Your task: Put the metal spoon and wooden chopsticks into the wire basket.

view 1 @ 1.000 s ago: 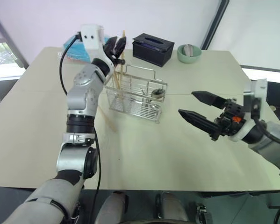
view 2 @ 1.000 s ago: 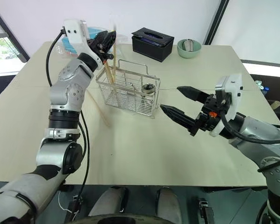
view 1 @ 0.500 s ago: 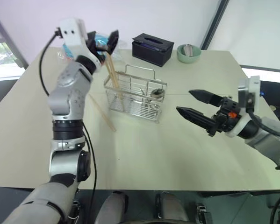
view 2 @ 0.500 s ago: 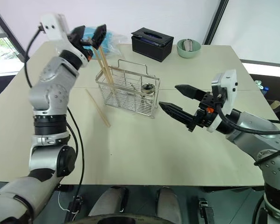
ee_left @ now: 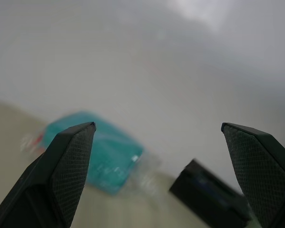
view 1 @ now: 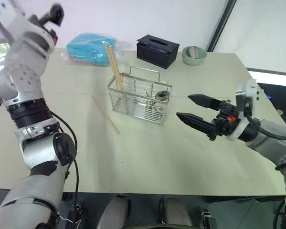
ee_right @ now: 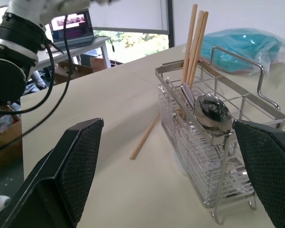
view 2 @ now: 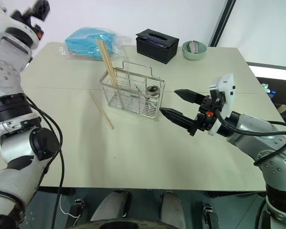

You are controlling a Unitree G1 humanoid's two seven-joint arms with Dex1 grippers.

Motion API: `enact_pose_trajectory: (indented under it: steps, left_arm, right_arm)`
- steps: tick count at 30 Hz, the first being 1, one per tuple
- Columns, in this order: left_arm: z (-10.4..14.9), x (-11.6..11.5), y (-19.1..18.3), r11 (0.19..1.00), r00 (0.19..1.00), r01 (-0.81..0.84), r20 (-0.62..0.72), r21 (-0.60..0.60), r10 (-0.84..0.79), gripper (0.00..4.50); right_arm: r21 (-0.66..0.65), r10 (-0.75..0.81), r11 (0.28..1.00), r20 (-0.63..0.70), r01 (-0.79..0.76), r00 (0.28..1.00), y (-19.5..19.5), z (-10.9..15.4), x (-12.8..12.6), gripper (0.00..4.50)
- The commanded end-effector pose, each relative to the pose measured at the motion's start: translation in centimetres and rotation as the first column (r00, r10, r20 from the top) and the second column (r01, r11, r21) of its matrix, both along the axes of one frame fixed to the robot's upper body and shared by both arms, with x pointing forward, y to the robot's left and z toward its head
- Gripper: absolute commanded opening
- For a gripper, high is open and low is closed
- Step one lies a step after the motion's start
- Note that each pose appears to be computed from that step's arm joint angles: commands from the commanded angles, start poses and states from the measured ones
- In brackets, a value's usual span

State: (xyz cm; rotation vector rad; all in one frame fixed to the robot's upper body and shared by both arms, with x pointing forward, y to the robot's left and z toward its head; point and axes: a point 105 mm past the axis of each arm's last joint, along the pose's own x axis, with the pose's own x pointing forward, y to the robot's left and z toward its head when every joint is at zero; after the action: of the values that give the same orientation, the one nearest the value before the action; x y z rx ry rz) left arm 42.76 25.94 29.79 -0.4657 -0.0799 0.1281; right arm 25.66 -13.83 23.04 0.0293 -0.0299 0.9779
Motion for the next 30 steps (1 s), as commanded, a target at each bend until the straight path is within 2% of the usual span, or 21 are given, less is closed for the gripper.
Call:
enact_pose_trajectory:
  steps: [1, 7, 12, 27, 30]
  left_arm:
    - [-4.4, 0.5, -1.5, 0.998, 0.975, -0.017, -0.219, 0.064, 0.030, 4.46]
    - [-10.8, 0.5, -4.3, 0.999, 0.876, 0.002, -0.483, 0.044, 0.019, 4.46]
    - [-14.3, 0.7, -5.3, 1.000, 0.803, 0.028, -0.595, 0.007, -0.018, 4.46]
    - [-17.4, 2.1, -7.3, 0.996, 0.736, 0.084, -0.673, -0.023, -0.078, 4.46]
    - [-17.6, 2.1, -7.4, 0.996, 0.726, 0.085, -0.682, -0.040, -0.089, 3.65]
  right_arm:
    - [0.011, 0.009, 1.000, 0.053, -0.009, 0.999, 0.2, 0.8, -0.1, 4.50]
    - [0.027, 0.007, 1.000, 0.054, -0.008, 0.999, 0.6, 0.6, -0.3, 4.50]
    - [0.036, -0.006, 0.999, 0.048, 0.004, 0.999, 0.6, 0.3, -0.7, 4.50]
    - [0.070, -0.061, 0.996, 0.052, 0.057, 0.997, 0.2, 0.3, -1.5, 4.50]
    - [0.074, -0.066, 0.995, 0.054, 0.062, 0.996, 0.2, 0.3, -1.5, 4.50]
